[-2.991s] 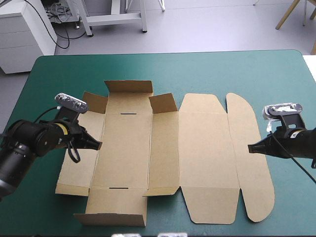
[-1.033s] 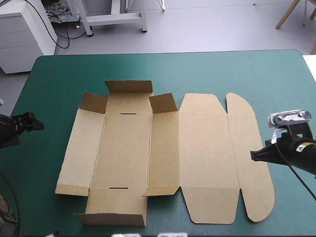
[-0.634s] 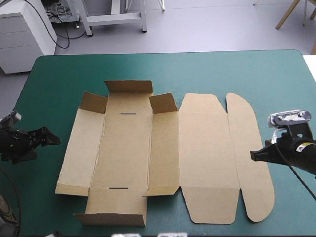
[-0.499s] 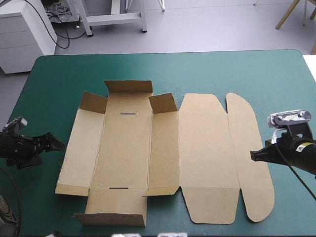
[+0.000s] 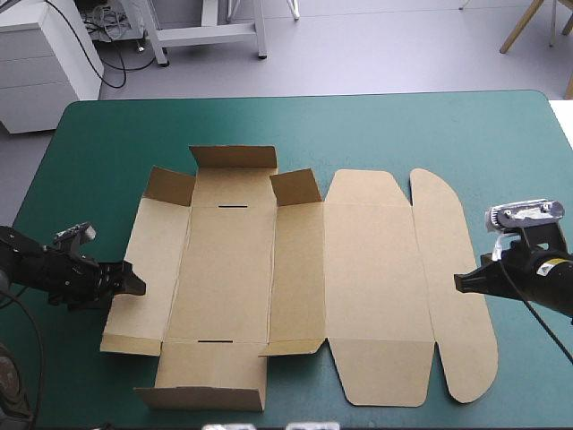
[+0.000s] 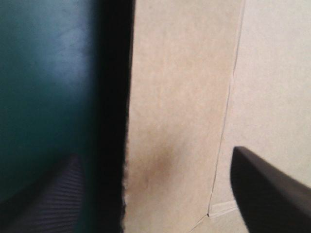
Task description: Fold the box
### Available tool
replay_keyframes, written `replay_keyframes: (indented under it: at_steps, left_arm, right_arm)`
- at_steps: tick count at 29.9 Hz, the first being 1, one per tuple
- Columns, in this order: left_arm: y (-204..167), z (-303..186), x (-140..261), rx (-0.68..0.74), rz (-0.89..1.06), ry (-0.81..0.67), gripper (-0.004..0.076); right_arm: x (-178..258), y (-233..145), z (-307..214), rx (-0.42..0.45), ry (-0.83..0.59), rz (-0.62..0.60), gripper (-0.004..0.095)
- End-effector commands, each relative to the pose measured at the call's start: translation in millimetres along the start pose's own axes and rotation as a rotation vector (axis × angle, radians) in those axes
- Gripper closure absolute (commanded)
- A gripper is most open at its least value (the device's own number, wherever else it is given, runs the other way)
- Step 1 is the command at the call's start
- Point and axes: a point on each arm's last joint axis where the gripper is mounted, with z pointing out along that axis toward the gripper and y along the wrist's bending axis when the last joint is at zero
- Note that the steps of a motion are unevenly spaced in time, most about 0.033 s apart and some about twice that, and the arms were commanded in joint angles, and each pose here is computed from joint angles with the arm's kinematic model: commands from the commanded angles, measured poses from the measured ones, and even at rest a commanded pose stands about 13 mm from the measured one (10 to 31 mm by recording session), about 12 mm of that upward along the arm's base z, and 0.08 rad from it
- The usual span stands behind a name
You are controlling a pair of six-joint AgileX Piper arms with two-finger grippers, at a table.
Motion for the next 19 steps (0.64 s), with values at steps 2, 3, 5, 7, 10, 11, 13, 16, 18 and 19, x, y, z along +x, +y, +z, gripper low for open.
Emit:
replay_keyframes:
  at_steps: [2, 3, 5, 7, 10, 11, 13, 16, 18, 19]
  left_arm:
    - [-6.9, -10.0, 0.2, -0.008, -0.001, -0.025, 0.0499]
    - [-6.2, -10.0, 0.6, -0.016, 0.003, -0.021, 0.0597]
    - [-6.2, -9.8, 1.9, -0.020, 0.023, -0.006, 0.0731]
    - [-7.0, -9.8, 3.2, -0.011, 0.048, 0.009, 0.0728]
    - [-7.0, -9.8, 3.2, -0.011, 0.055, 0.009, 0.0728]
    - [-6.9, -9.8, 3.0, -0.013, 0.055, 0.007, 0.0728]
    - [-7.4, -9.8, 3.0, -0.007, 0.057, 0.007, 0.0728]
    - [-7.7, -9.8, 3.5, -0.004, 0.059, 0.012, 0.0728]
    - [-7.7, -9.8, 3.5, -0.004, 0.061, 0.012, 0.0729]
    - [-8.0, -9.8, 3.3, 0.000, 0.067, 0.010, 0.0729]
  right_arm:
    - [-8.8, -0.8, -7.7, 0.016, -0.082, -0.003, 0.0922]
    - [-8.8, -0.8, -7.7, 0.016, -0.082, -0.003, 0.0922]
    - [-8.8, -0.8, -7.7, 0.016, -0.082, -0.003, 0.0922]
    - [-8.8, -0.8, -7.7, 0.016, -0.082, -0.003, 0.0922]
    - [-8.8, -0.8, -7.7, 0.016, -0.082, -0.003, 0.0922]
    - [-8.8, -0.8, -7.7, 0.016, -0.082, -0.003, 0.0922]
    - [-8.8, -0.8, -7.7, 0.016, -0.082, -0.003, 0.0922]
    - [-8.8, -0.8, -7.7, 0.016, -0.082, -0.003, 0.0922]
    - [-8.8, -0.8, -7.7, 0.016, -0.082, -0.003, 0.0922]
    - [-8.8, -0.8, -7.7, 0.016, -0.082, -0.003, 0.0922]
